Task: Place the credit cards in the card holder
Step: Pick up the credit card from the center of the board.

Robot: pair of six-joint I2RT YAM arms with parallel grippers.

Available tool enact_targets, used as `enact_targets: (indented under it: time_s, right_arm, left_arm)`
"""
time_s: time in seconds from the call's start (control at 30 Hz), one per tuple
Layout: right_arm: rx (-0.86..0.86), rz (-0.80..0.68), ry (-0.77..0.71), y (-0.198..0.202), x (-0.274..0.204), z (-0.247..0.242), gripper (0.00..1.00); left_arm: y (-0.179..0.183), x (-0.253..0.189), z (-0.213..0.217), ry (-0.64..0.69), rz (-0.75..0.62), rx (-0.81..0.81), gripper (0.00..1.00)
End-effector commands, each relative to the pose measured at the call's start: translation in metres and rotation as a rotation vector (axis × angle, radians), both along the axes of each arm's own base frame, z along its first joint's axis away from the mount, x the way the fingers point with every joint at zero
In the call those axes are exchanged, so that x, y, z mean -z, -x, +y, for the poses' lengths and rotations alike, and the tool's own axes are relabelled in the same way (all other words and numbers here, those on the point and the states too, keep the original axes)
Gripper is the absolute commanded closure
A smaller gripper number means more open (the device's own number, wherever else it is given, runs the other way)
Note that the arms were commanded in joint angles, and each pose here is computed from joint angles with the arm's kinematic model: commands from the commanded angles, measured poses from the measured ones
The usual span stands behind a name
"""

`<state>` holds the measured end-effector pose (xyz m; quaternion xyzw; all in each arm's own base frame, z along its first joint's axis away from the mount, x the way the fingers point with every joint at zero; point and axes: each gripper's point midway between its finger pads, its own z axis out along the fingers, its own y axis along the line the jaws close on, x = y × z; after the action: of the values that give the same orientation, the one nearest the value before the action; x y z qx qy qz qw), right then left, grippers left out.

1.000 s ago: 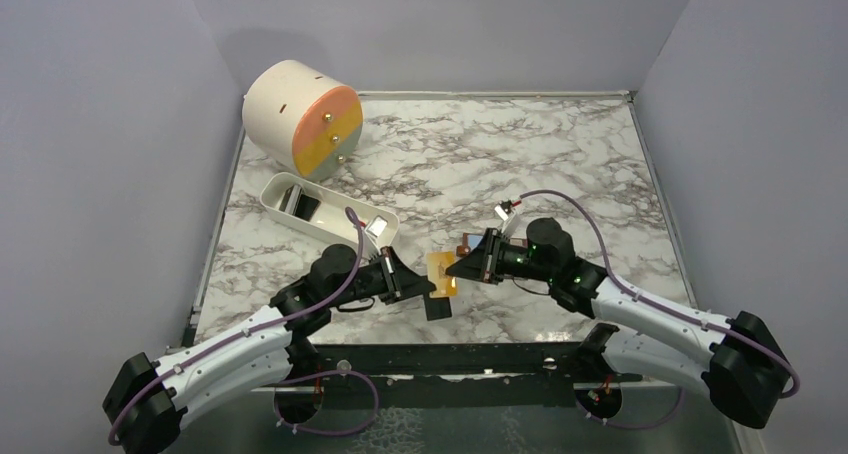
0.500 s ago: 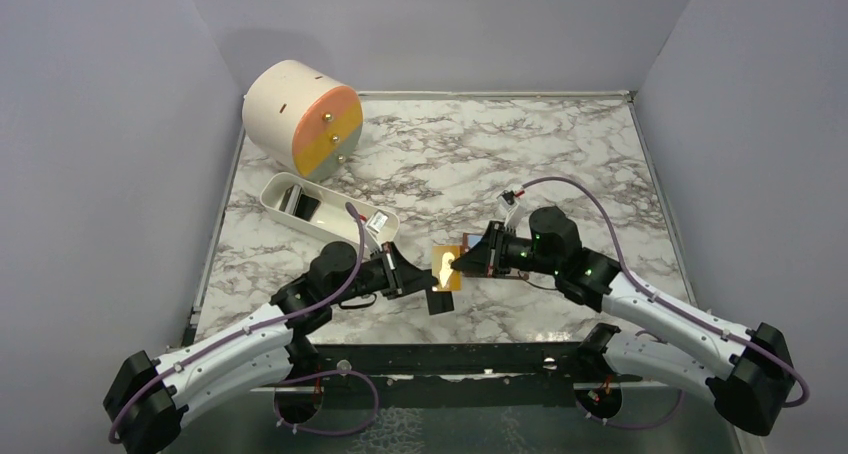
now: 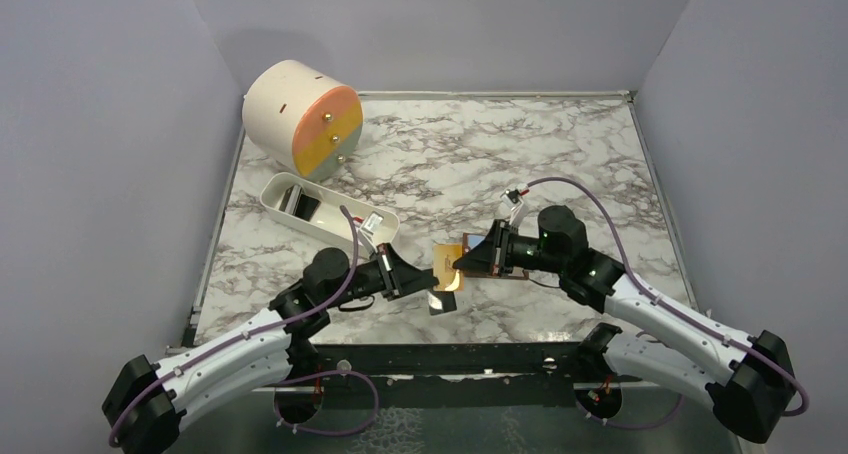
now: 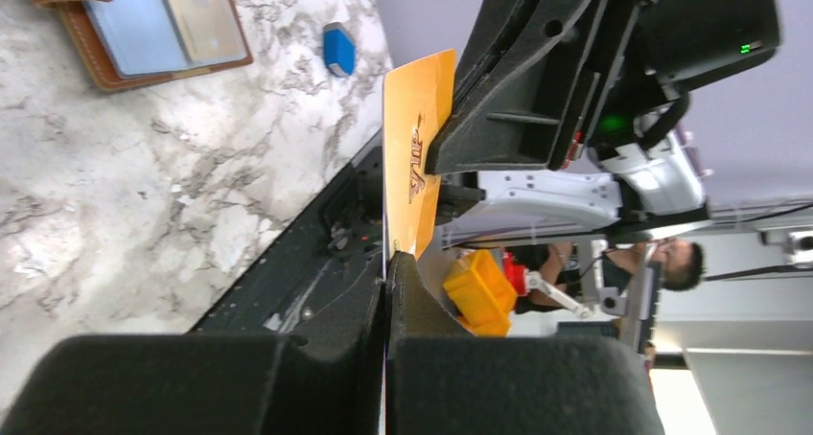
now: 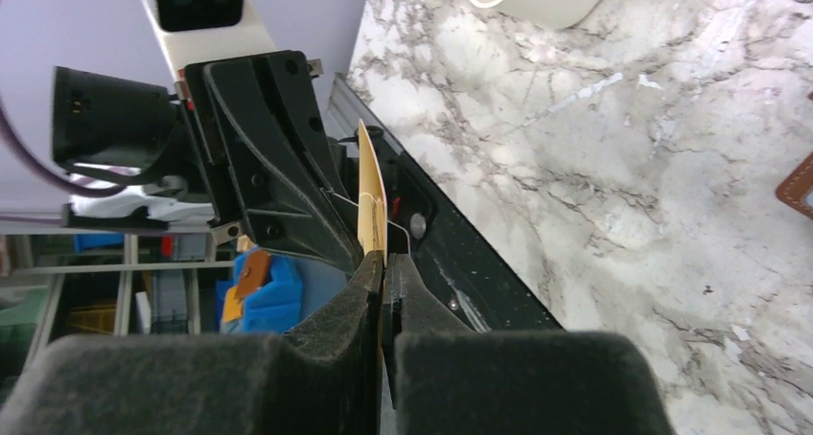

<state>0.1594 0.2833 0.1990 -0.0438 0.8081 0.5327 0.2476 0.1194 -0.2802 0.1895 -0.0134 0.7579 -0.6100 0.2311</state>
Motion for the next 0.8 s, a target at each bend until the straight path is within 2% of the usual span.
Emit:
enact_targets:
  time_s: [0.0, 0.37, 0.77]
  right_arm:
    - [0.054, -0.042, -0.093, -0.012, -0.026, -0.006, 0.99]
    - [0.019, -0.063, -0.182, -0.002, -0.053, -0.007, 0.99]
    - [0.048, -0.033, -0.2, -0.001, -0.048, -0.01, 0.99]
  left_arm:
    - [0.019, -0.011, 0.004, 0.088, 0.048, 0.057, 1.0]
    - [0.024, -0.025, 0.012, 0.161, 0.06, 0.045, 1.0]
    - [0.021, -0.025, 0.012, 0.169, 0.08, 0.024, 1.0]
